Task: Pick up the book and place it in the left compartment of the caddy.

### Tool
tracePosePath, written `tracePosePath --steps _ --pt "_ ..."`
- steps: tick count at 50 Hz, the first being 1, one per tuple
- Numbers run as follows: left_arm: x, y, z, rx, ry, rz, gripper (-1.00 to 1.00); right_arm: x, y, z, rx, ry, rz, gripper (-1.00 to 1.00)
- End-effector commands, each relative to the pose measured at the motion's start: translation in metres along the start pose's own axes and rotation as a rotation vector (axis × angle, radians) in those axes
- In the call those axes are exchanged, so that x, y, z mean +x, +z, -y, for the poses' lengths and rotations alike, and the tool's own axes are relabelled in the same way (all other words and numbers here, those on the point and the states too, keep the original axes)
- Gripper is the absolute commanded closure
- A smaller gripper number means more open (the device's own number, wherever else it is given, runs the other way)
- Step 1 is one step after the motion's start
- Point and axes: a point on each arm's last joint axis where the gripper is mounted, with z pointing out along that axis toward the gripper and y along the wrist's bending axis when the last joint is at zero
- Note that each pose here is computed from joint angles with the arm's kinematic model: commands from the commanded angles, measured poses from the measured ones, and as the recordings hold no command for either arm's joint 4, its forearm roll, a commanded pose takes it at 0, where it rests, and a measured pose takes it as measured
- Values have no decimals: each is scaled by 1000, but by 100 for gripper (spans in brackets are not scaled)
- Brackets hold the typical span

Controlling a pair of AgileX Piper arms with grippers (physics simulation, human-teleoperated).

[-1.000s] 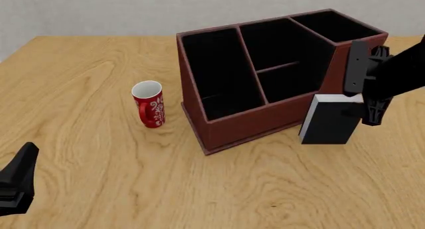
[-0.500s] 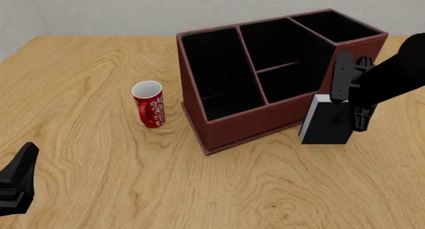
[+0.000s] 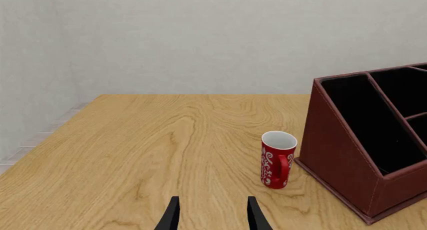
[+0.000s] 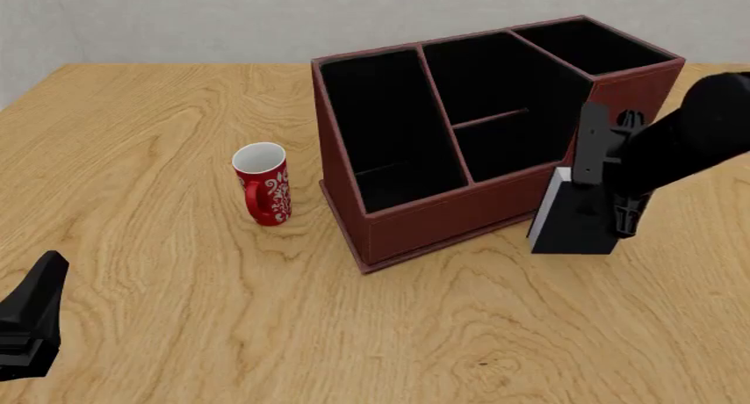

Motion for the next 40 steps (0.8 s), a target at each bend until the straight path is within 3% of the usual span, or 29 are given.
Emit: tracePosePath --steps 1,30,40 --pt "0 0 0 0 0 0 -100 -2 6 -10 -48 19 3 100" --pt "0 0 0 0 0 0 -100 5 -15 -24 -51 9 -1 100" --pt "0 0 0 0 0 0 -100 9 -33 -34 -30 -27 5 100"
